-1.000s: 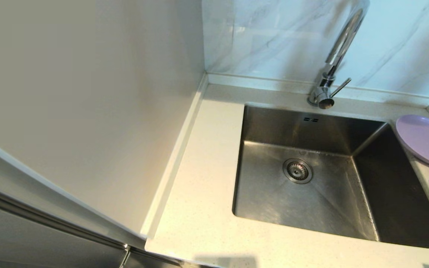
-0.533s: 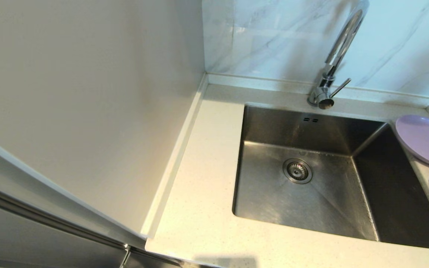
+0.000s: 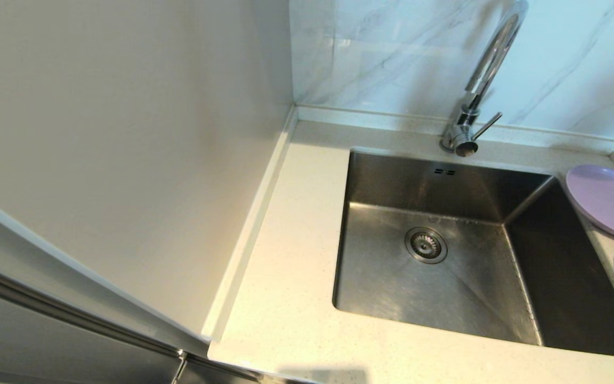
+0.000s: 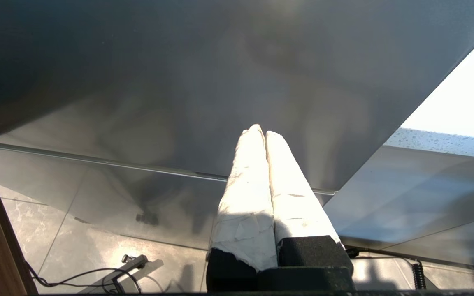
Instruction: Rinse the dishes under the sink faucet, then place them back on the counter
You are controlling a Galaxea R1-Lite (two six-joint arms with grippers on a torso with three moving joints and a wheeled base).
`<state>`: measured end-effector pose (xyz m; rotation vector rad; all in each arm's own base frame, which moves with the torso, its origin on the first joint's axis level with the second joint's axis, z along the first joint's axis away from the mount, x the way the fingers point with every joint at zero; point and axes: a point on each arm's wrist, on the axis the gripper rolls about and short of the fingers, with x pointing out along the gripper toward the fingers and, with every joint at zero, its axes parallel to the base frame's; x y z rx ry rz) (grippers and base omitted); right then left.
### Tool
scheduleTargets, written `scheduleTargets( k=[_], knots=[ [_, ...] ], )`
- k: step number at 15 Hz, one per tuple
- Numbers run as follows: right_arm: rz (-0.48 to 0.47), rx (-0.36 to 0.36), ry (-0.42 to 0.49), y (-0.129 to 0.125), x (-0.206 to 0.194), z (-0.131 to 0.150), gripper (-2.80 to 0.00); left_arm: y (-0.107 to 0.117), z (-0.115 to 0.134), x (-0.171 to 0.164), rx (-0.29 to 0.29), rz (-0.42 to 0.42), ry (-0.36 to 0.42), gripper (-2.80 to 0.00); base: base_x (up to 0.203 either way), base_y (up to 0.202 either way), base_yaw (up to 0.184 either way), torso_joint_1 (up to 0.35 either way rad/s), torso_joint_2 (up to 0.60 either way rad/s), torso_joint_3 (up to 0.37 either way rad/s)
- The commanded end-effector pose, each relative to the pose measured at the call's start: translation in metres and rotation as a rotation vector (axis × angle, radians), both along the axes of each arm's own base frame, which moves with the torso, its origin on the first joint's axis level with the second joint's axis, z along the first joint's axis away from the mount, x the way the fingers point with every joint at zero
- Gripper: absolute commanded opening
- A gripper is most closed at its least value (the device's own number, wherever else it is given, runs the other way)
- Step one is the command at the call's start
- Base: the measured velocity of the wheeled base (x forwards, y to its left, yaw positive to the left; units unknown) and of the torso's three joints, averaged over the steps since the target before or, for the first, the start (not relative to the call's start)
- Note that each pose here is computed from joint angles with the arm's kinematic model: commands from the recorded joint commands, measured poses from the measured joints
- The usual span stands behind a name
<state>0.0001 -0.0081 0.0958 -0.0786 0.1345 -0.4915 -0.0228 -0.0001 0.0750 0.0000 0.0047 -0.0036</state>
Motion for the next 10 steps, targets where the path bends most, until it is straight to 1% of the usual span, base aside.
scheduleTargets(
  k=[1,3,5,7,8,10],
  knots=[
    [0.012,0.0,0.013,0.0,0.001,-0.003,-2.8,0.0,0.0,0.0,0.0,0.001,0.0,-2.8,0.0,0.0,0.0,0.0,0.0,0.0],
    [0.016,0.02,0.003,0.0,0.001,-0.003,-2.8,0.0,0.0,0.0,0.0,0.001,0.0,-2.8,0.0,0.0,0.0,0.0,0.0,0.0],
    [0.069,0.031,-0.009,0.0,0.001,-0.003,-2.8,0.0,0.0,0.0,0.0,0.001,0.0,-2.8,0.0,0.0,0.0,0.0,0.0,0.0],
    [0.144,0.032,-0.085,0.0,-0.006,-0.003,-2.8,0.0,0.0,0.0,0.0,0.001,0.0,-2.8,0.0,0.0,0.0,0.0,0.0,0.0],
    [0.159,0.033,-0.1,0.0,-0.007,-0.003,-2.8,0.0,0.0,0.0,0.0,-0.001,0.0,-2.8,0.0,0.0,0.0,0.0,0.0,0.0],
    [0.158,0.032,-0.149,0.0,-0.012,-0.004,-2.8,0.0,0.0,0.0,0.0,0.001,0.0,-2.8,0.0,0.0,0.0,0.0,0.0,0.0]
  ],
)
